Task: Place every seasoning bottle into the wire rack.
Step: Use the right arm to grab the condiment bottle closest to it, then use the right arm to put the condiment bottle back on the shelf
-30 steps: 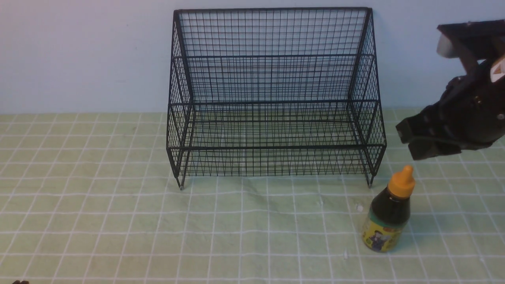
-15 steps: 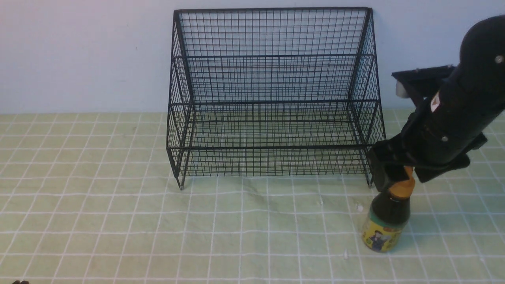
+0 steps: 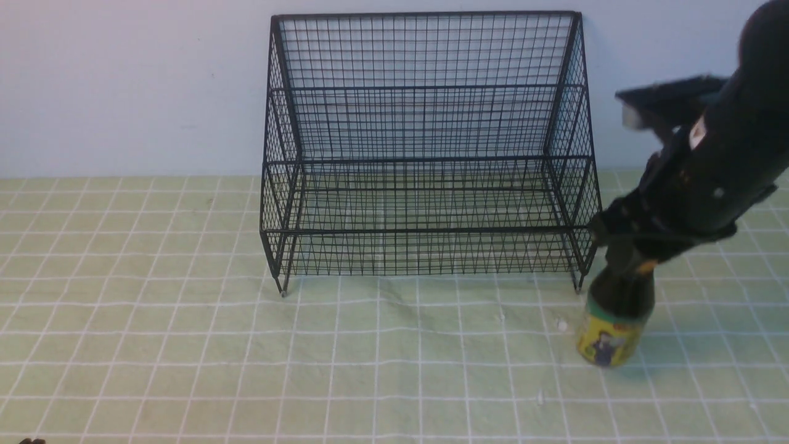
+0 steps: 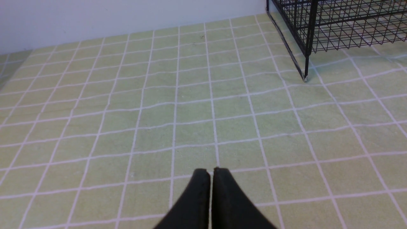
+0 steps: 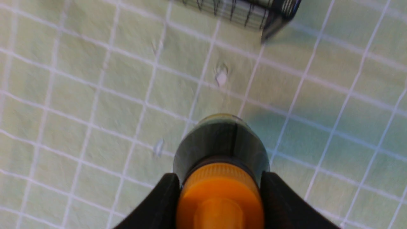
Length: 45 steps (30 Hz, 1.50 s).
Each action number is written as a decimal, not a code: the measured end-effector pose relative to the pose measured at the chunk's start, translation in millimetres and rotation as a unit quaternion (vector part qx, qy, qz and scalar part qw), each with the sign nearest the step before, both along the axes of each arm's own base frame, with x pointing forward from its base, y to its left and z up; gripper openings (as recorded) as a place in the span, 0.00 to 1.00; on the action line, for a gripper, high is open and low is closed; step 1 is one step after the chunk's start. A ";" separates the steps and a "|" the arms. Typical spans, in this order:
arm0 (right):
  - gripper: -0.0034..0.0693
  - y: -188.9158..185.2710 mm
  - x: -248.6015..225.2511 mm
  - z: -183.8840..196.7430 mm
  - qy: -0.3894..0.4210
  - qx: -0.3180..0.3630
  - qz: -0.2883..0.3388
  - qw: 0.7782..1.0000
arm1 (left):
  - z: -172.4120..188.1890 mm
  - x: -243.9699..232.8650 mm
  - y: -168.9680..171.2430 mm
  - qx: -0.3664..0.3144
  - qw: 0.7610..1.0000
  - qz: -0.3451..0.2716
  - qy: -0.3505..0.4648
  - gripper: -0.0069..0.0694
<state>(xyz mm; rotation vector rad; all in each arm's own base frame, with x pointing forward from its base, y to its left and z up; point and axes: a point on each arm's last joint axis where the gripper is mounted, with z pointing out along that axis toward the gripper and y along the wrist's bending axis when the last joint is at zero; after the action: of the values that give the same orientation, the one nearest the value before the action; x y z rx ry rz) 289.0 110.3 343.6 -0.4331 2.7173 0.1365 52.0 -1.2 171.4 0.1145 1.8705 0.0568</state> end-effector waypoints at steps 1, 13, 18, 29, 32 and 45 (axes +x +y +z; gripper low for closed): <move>0.45 -0.7 -2.5 16.2 -0.024 0.010 0.000 1.000 | 0.0 0.0 0.0 0.000 1.000 0.000 0.000 0.08; 0.45 11.6 24.9 93.5 -0.144 0.059 0.015 0.988 | 0.0 0.0 0.0 0.000 1.000 0.000 0.000 0.08; 0.45 25.5 62.5 55.7 -0.101 0.040 0.019 0.994 | 0.0 0.0 0.0 0.000 1.000 0.000 0.000 0.08; 0.45 40.3 103.2 -9.3 -0.038 0.016 0.015 0.999 | 0.0 0.0 0.0 0.000 1.000 0.000 0.000 0.08; 0.45 43.2 110.7 -28.8 -0.010 0.008 0.012 1.000 | 0.0 0.0 0.0 0.000 1.000 0.000 0.000 0.08; 0.82 35.3 88.3 22.5 -0.072 0.034 0.009 0.997 | 0.0 0.0 0.0 0.000 1.000 0.000 0.000 0.08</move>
<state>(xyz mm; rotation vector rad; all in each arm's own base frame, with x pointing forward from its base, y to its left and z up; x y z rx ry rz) 377.3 145.6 366.0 -0.4306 2.5607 0.1936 52.0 -1.2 171.4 0.1145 1.8705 0.0568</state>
